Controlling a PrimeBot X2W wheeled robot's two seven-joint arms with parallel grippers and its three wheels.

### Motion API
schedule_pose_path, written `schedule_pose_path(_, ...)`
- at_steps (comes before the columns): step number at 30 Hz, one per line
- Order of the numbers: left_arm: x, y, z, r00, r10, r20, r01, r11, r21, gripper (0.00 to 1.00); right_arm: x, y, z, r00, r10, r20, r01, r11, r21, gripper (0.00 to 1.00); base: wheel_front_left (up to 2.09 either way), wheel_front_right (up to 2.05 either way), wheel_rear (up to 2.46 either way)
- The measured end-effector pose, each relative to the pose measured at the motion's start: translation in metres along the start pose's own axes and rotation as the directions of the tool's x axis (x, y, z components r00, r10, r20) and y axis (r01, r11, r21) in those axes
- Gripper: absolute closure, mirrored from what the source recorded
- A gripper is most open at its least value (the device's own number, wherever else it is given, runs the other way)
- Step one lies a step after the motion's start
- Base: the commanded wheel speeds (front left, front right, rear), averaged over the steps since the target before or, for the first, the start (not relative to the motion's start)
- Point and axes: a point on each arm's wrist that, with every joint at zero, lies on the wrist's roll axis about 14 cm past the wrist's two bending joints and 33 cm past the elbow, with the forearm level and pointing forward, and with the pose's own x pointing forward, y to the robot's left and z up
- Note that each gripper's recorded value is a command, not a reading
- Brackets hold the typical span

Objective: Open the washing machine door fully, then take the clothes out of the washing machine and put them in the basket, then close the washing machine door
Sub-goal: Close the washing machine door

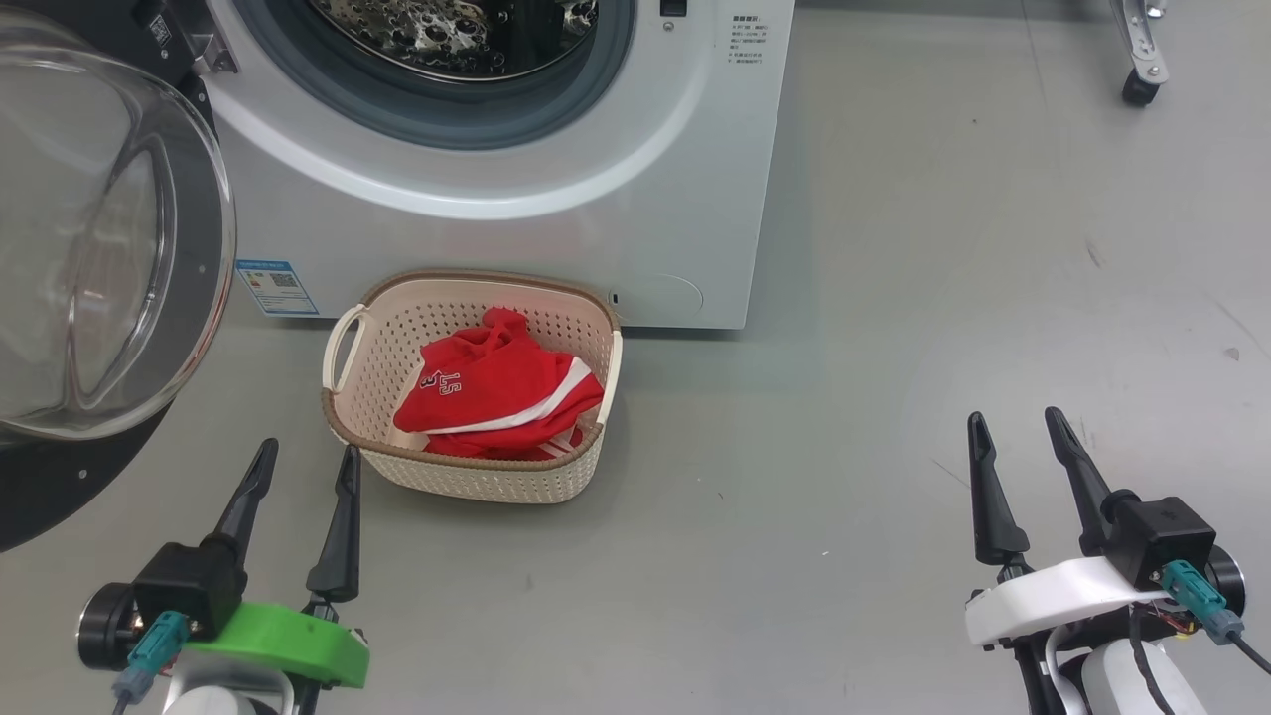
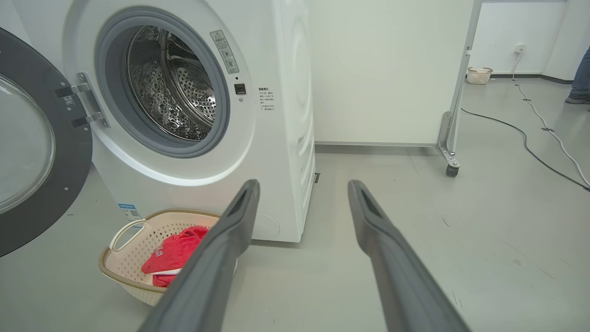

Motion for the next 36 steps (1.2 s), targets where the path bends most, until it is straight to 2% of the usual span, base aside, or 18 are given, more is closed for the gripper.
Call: schedule_pose_path(36, -0.0020, 0.0071, 0.0053, 1.000, 0.020, 0.015, -0.020, 1.000, 0.004, 0.00, -0.0002, 0.0020, 0.0003, 1.000, 0.007, 0.001, -0.007, 1.000, 0.005, 0.00, -0.05, 0.05, 0.00)
